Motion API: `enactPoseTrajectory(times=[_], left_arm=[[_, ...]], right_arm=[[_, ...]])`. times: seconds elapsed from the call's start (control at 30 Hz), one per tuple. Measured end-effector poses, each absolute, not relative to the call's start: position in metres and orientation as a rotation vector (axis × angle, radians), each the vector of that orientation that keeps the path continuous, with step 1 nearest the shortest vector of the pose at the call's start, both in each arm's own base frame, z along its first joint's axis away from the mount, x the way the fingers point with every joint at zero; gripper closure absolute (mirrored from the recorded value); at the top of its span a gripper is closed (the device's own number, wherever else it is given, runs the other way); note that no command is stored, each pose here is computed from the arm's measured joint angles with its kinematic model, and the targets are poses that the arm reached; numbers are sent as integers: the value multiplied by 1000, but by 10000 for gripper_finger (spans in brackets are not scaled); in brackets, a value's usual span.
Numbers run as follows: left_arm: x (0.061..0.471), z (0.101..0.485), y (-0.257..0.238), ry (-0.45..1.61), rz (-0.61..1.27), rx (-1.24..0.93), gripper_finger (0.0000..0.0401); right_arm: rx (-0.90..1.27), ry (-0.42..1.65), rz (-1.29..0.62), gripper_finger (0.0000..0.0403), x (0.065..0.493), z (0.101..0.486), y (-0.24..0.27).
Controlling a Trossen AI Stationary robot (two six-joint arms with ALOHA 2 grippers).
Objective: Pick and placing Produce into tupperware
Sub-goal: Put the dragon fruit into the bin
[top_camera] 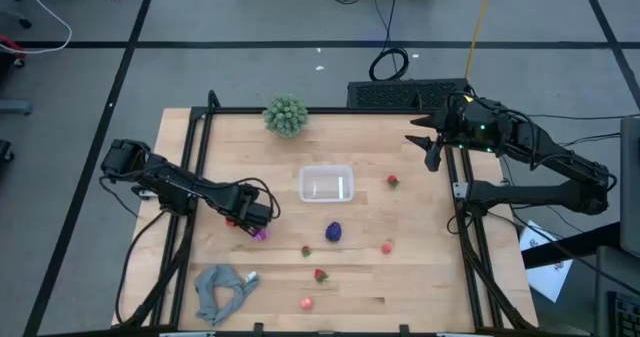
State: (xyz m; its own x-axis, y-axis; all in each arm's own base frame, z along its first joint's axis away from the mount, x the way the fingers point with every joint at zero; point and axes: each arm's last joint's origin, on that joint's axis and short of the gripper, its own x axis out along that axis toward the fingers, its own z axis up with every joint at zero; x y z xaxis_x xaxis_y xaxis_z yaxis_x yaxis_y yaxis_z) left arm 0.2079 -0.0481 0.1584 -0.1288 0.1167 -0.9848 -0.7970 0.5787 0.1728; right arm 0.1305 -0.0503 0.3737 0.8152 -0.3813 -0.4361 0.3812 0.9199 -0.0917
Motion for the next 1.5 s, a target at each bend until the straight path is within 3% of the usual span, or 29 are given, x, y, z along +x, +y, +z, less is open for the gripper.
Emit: enactPoseTrajectory(times=[1.07, 1.37, 1.5], left_arm=[[194, 141, -46, 1542, 912, -657, 147], [195, 140, -46, 1537, 911, -656, 197], [195, 140, -46, 1534, 911, -655, 187]], right_arm=[[-2, 450, -408, 209, 128, 375, -49], [-2, 450, -408, 209, 128, 375, -49], [-1, 450, -408, 209, 128, 375, -49]])
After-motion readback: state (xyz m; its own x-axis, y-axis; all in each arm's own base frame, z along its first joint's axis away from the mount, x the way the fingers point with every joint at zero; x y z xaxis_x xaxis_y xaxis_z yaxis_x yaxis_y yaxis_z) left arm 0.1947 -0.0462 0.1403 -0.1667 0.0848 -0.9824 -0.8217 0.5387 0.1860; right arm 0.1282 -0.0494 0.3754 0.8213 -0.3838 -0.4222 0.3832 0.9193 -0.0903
